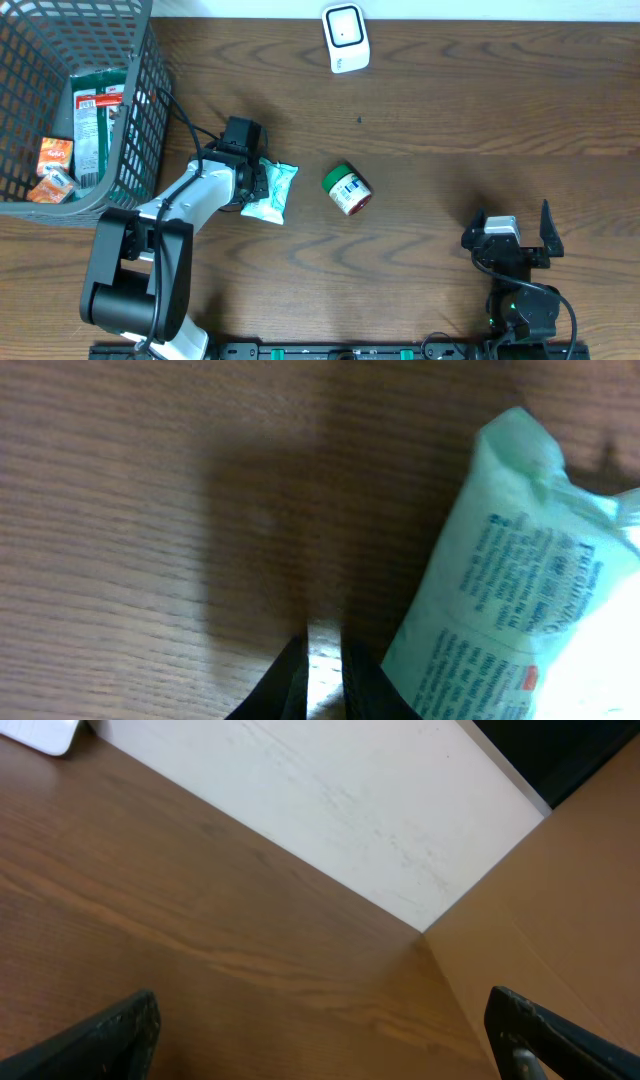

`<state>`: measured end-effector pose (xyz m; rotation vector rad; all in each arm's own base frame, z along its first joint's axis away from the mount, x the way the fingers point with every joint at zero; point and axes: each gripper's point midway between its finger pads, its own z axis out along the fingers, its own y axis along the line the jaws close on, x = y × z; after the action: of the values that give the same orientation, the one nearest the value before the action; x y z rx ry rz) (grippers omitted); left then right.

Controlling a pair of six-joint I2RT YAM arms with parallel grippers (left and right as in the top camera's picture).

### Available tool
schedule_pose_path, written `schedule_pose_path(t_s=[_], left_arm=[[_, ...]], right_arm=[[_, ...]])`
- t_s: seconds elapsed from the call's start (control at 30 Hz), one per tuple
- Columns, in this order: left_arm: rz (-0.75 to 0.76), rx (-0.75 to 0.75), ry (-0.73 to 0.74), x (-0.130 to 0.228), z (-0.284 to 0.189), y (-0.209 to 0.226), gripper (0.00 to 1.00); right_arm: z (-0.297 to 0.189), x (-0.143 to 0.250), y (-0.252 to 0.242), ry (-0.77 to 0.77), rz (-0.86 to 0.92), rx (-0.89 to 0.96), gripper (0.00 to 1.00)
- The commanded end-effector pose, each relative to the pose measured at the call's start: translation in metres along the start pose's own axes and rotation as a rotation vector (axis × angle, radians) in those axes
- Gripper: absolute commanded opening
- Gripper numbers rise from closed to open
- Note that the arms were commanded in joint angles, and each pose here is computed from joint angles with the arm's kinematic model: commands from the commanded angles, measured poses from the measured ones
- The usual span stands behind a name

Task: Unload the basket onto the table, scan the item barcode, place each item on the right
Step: 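Lower the pouch onto the table and push it against the jar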

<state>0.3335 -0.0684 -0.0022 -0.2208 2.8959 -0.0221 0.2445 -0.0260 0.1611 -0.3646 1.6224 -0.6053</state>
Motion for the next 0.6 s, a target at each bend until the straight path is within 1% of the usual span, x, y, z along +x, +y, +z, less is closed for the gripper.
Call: schedule_pose_path(t_s=[0.0, 0.17, 0.33, 0.57], left_arm=[[0.016, 0.095, 0.052, 0.011, 0.002, -0.016, 0.15], [0.018, 0.162, 0.089, 0.018, 0.0, -0.029, 0.17], [0.044, 0.169, 0.106, 0.026, -0.001, -0.036, 0.17], [0.103, 0.182, 0.096, 0.032, -0.002, -0.055, 0.17]], right_arm=[[0.0, 0.0, 0.0, 0.002, -0.007, 0.002, 0.99], [0.0, 0.0, 0.0, 0.002, -0.007, 0.002, 0.99], [0.0, 0.0, 0.0, 0.002, -0.007, 0.002, 0.99], [0.0, 0.0, 0.0, 0.002, -0.007, 0.002, 0.99]])
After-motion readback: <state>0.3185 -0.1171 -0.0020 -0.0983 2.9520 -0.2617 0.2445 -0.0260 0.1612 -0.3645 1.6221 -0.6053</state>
